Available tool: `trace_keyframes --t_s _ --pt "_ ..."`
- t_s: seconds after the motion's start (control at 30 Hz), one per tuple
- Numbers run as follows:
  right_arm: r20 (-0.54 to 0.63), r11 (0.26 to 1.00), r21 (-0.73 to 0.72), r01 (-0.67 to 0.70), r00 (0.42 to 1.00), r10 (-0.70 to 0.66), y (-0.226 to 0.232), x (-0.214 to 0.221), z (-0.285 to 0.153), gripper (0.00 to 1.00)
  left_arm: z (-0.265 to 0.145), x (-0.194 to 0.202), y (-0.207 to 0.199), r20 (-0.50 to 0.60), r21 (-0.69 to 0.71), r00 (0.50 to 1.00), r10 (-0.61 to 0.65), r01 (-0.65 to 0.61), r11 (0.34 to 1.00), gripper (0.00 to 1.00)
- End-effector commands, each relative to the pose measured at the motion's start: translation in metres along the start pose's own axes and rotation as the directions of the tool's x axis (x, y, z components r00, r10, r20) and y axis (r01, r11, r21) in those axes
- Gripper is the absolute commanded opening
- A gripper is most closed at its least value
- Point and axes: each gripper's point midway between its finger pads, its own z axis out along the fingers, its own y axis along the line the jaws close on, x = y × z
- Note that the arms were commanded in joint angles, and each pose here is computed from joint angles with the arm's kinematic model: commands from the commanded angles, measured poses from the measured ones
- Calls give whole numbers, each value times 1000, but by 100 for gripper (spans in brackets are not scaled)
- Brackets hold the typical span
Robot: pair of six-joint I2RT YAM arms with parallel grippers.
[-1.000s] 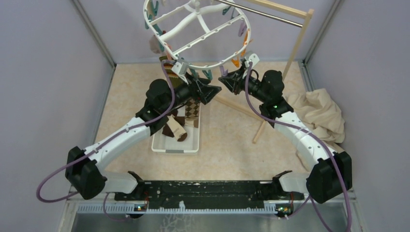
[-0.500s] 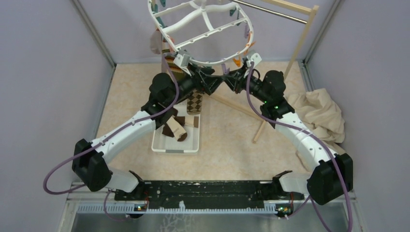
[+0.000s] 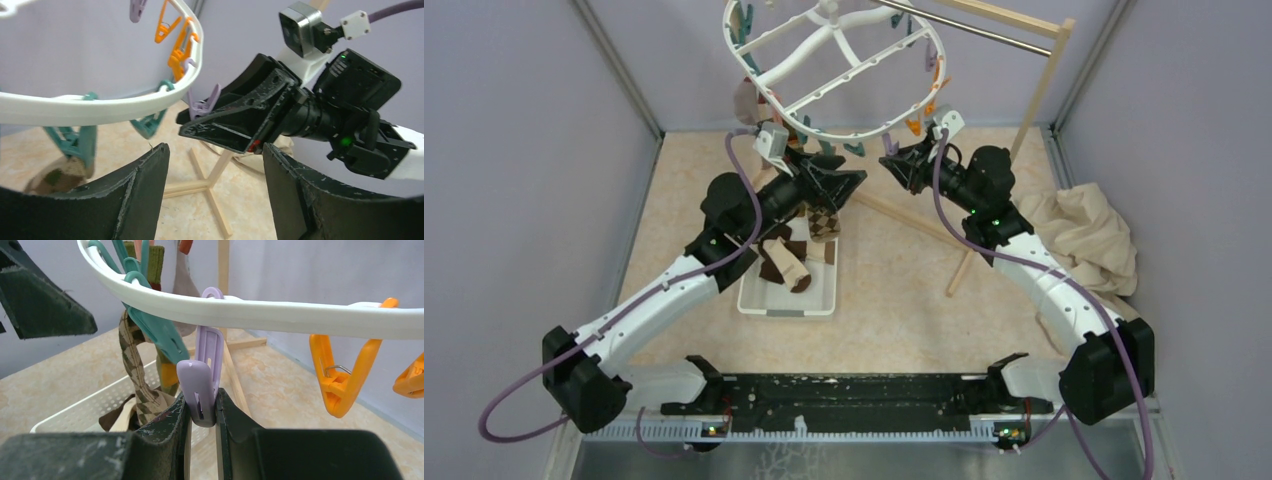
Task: Clip the socks to the hanger
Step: Open the clamp at the hanger.
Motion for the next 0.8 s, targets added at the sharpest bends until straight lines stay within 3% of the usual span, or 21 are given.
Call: trace_keyframes --t_s 0.0,0.23,0.47,0.77 --pt "30 1000 -12 11 999 -11 3 -12 2 0 -2 7 -30 -60 114 994 -95 102 988 74" --pt "33 1000 -13 11 999 -10 3 -13 1 0 16 5 -49 -127 187 977 -169 191 964 75" --pt "46 999 -46 3 999 -1 13 -16 -4 0 54 2 -21 -101 73 990 -101 109 991 78" --pt "64 998 -55 5 998 -2 18 -24 -11 0 74 -1 0 -53 8 998 -22 22 1000 78"
